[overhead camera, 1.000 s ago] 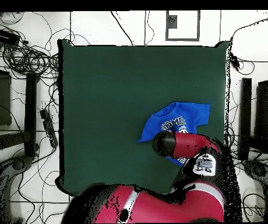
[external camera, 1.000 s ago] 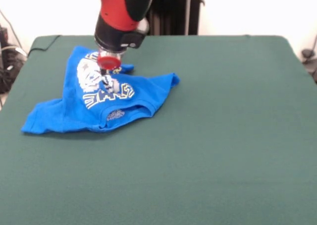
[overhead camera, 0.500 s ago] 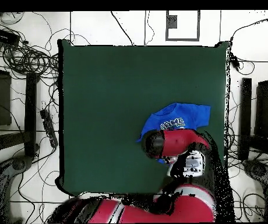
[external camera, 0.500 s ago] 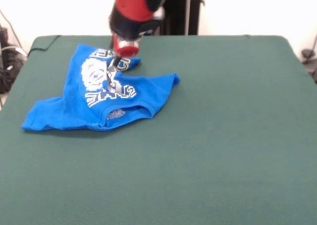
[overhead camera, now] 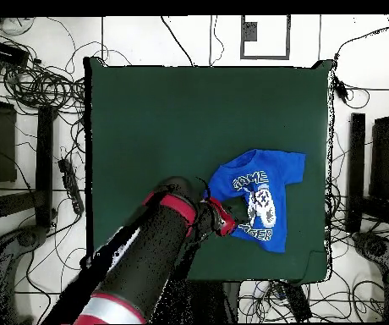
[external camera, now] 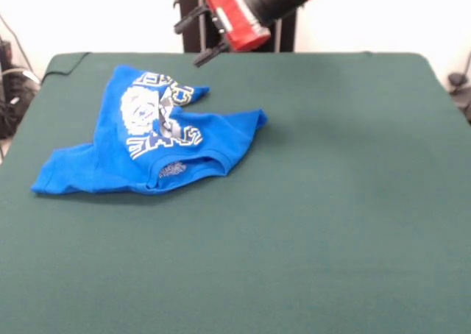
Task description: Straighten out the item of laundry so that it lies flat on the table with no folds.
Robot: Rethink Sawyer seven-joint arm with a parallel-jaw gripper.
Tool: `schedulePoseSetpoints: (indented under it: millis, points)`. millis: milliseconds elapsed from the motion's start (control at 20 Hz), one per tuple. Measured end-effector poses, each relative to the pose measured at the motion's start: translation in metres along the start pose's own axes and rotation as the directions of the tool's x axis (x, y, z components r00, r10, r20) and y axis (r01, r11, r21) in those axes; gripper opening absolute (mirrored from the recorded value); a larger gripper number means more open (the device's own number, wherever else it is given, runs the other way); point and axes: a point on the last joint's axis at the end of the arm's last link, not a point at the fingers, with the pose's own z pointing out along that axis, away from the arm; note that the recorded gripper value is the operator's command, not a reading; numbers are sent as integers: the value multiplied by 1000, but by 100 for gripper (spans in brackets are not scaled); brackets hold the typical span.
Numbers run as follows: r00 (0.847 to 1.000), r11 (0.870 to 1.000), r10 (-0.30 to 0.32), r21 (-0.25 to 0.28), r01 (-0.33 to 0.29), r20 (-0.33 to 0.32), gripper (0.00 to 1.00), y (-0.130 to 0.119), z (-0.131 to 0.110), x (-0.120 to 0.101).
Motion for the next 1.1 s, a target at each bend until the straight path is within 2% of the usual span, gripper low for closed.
schedulePoseSetpoints:
  millis: [150,350,450,500,550,700,900,1100]
  points:
    - [1000,1000,2,-8,-2,18,100,12,-2,-4]
    - [993,996,90,-20,-92,-75,100,14,26,-14]
    - [985,991,129,-20,-132,-116,100,12,40,-19]
    - [974,985,168,-21,-173,-152,100,9,59,-26]
    - [970,982,182,-23,-188,-162,100,8,68,-29]
    - [964,977,204,-34,-212,-171,100,9,91,-37]
    - [962,974,209,-53,-221,-177,100,19,102,-38]
    - [951,968,219,-74,-240,-216,100,42,104,-28]
